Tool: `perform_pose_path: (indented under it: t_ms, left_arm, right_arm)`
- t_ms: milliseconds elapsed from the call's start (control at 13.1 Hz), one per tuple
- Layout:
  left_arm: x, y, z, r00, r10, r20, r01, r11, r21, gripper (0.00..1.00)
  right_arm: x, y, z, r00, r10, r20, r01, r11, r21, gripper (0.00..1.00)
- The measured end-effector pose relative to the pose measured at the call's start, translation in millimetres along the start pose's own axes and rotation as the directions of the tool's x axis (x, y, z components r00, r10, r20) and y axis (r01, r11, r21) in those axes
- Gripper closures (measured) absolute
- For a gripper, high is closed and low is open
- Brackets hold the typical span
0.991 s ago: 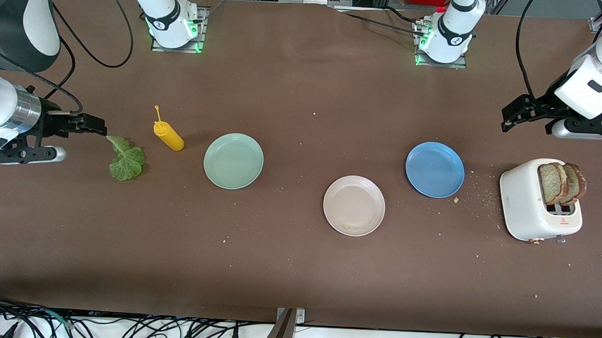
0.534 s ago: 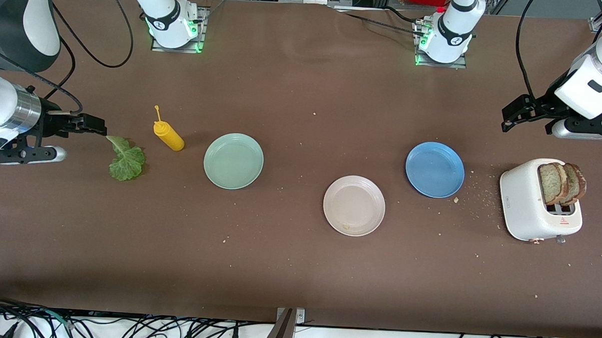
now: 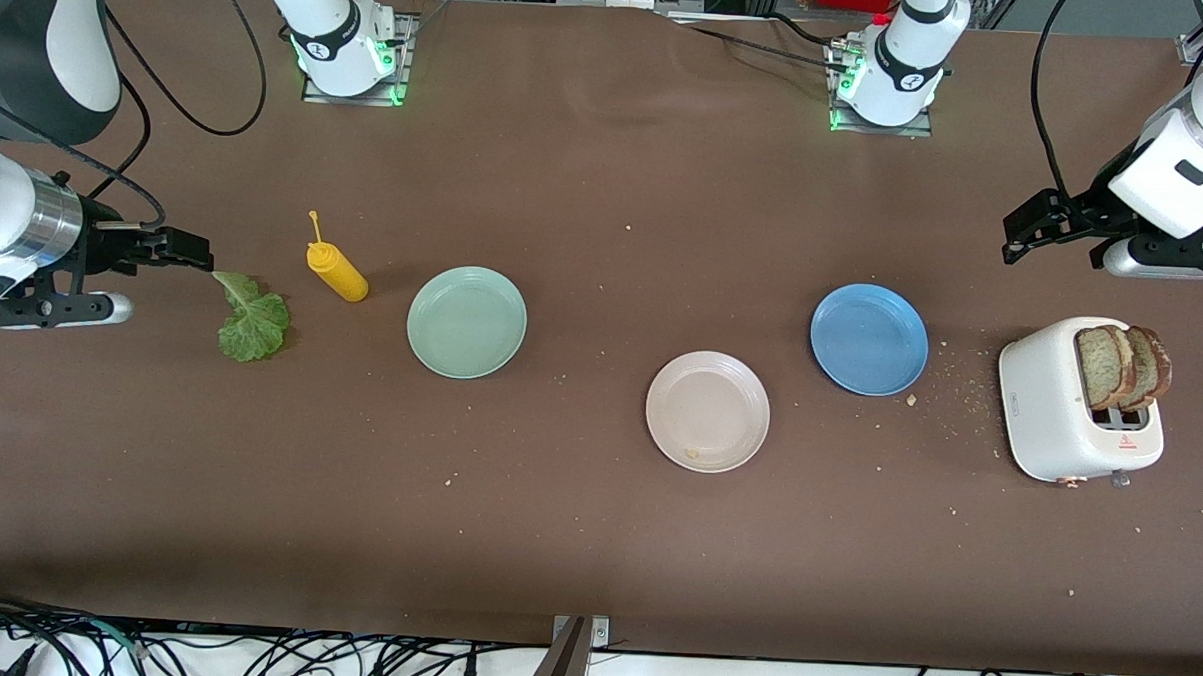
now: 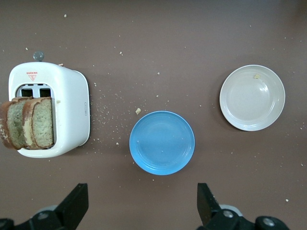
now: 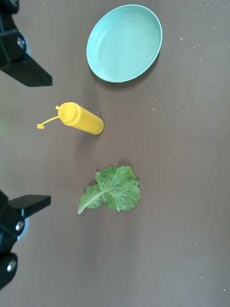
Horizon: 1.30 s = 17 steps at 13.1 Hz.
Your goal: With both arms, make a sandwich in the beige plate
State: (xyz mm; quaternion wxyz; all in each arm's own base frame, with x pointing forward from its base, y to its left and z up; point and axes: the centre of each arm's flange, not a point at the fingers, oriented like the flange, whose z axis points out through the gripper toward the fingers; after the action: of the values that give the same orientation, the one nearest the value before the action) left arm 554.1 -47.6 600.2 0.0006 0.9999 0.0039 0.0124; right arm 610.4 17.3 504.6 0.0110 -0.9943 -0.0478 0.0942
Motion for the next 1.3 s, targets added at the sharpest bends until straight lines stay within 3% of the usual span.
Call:
perform_pose_path:
  t_ms: [1296]
  left_arm:
    - [0.0, 0.0, 0.0, 1.0, 0.0, 0.0, 0.0, 1.0, 0.0, 0.0]
  right_arm:
    - [-2.5, -0.2, 2.6, 1.0, 0.0, 0.025, 0.0, 1.0, 0.002, 0.0]
